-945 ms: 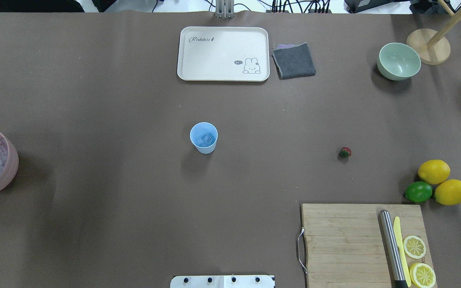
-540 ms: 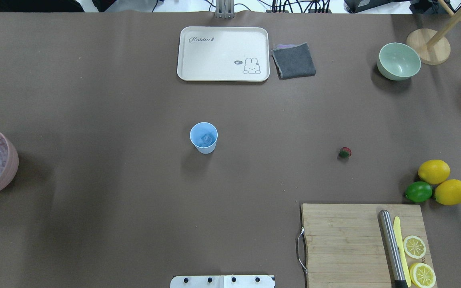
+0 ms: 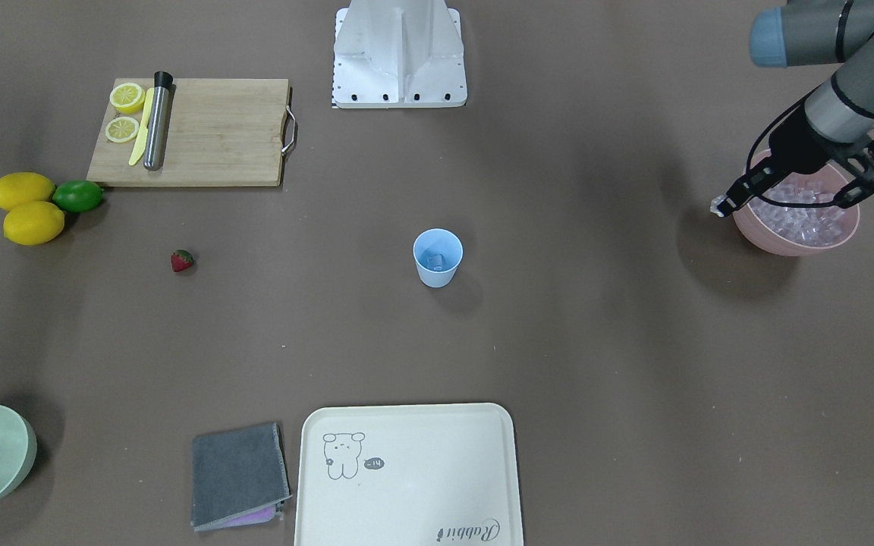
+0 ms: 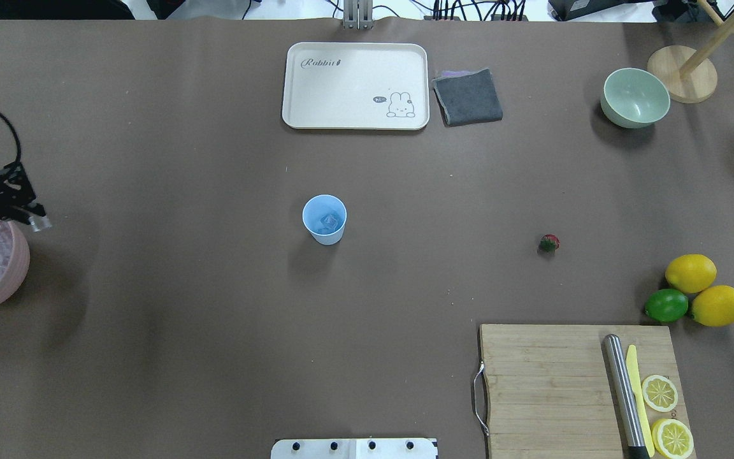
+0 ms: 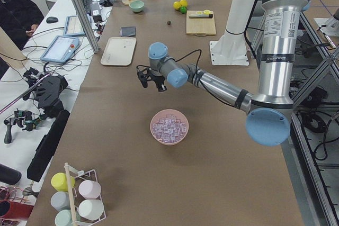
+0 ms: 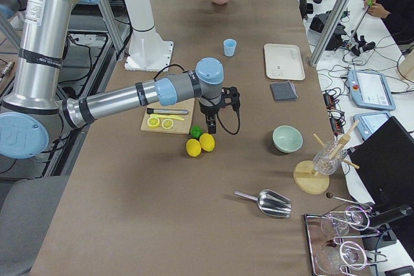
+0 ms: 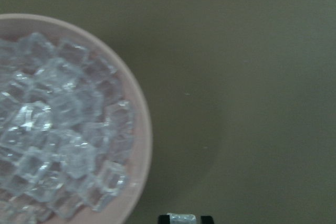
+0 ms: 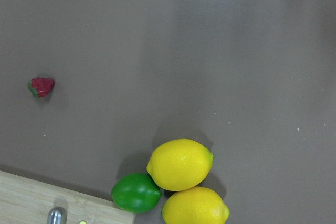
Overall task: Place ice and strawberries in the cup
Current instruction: 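Drop ice into the blue cup with left gripper while right arm reaches out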
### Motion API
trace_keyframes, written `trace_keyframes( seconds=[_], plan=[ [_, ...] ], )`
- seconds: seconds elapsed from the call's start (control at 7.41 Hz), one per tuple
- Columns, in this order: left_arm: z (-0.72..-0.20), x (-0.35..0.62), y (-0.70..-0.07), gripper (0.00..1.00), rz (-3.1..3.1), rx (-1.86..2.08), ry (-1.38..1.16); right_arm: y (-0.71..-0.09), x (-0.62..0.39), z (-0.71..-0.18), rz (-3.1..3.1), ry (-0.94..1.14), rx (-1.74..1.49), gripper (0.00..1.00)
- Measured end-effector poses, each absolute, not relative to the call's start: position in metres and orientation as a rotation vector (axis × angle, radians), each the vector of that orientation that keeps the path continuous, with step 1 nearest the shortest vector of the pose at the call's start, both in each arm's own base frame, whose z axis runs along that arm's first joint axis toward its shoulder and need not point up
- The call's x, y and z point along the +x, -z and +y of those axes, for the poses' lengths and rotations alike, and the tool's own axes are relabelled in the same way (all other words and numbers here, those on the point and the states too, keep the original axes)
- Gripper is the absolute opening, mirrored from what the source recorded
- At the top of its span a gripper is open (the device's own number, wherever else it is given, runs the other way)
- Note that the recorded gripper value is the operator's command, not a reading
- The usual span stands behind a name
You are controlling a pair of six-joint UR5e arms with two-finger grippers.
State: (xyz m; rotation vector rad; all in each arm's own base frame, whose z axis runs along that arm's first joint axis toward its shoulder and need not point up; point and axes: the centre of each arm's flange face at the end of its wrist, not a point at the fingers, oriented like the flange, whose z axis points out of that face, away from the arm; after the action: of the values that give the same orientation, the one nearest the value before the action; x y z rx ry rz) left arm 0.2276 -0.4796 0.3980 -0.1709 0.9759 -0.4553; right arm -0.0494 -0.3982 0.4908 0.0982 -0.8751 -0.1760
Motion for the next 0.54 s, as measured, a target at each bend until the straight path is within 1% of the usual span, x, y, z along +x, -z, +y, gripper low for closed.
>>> trace_keyframes(
  seconds=[0.27,0.54],
  plan=[
    [-0.506,0.307,-0.305,0.0,1.013,-0.142,0.35,-0.477,-0.065,-0.414,-0.886,0.19,0.107,1.0],
    [-0.512,0.374,-0.237,0.0,1.006,-0.11,0.291,-0.455,-0.087,-0.433,-0.902,0.194,0.116,1.0]
  ],
)
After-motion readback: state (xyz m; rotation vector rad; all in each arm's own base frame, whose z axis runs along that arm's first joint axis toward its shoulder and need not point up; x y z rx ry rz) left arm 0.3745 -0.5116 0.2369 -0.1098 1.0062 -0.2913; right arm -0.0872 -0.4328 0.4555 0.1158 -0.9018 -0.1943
